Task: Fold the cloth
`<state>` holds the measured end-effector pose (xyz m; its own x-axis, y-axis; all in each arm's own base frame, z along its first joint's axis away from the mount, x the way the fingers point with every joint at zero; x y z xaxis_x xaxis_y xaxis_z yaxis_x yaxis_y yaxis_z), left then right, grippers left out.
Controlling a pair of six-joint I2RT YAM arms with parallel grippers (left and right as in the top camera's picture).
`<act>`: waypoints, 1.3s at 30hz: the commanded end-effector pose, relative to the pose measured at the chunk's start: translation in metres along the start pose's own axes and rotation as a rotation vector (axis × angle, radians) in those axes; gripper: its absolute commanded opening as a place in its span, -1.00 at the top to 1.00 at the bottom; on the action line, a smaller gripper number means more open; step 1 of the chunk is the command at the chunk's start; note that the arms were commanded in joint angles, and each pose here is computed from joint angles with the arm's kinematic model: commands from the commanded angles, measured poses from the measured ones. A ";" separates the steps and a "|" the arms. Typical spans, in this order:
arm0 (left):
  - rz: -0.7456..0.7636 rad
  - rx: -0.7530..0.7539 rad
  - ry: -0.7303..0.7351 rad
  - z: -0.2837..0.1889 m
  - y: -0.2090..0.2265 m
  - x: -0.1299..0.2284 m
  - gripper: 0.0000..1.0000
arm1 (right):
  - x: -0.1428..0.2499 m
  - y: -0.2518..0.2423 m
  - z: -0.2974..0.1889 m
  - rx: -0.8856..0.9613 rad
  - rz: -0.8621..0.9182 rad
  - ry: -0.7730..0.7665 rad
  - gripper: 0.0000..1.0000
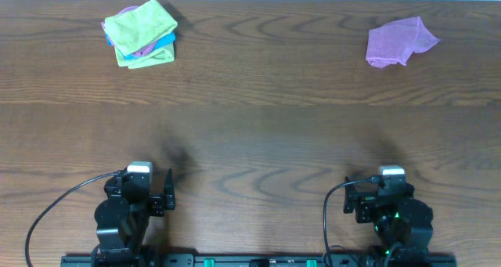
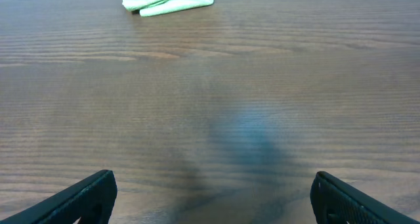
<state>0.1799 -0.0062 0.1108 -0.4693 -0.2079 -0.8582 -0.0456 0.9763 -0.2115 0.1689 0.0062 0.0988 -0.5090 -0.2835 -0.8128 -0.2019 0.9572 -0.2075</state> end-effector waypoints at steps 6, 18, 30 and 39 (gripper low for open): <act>0.021 0.001 0.001 0.002 0.000 0.003 -0.91 | 0.004 0.000 0.002 0.004 -0.014 0.007 -0.99; 0.021 0.001 0.001 0.002 0.000 0.003 -0.91 | 0.004 0.000 0.002 0.005 -0.014 0.007 -0.99; 0.021 0.001 0.001 0.002 0.000 0.003 -0.91 | 0.004 0.000 0.002 0.005 -0.014 0.007 -0.99; 0.021 0.001 0.001 0.002 0.000 0.003 -0.91 | -0.001 -0.005 0.001 0.027 0.016 -0.004 -0.99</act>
<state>0.1799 -0.0061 0.1108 -0.4696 -0.2081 -0.8580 -0.0460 0.9763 -0.2115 0.1702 0.0061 0.1007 -0.5005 -0.2832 -0.8181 -0.1990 0.9573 -0.2096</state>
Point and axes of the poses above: each gripper's point midway between its finger pads, its own z axis out along the fingers, its own y axis along the line the jaws close on, x = y × z, the point moved 3 cm from there along -z, back along the fingers, and after that the axes turned 15 degrees about -z, right-handed, at the moved point
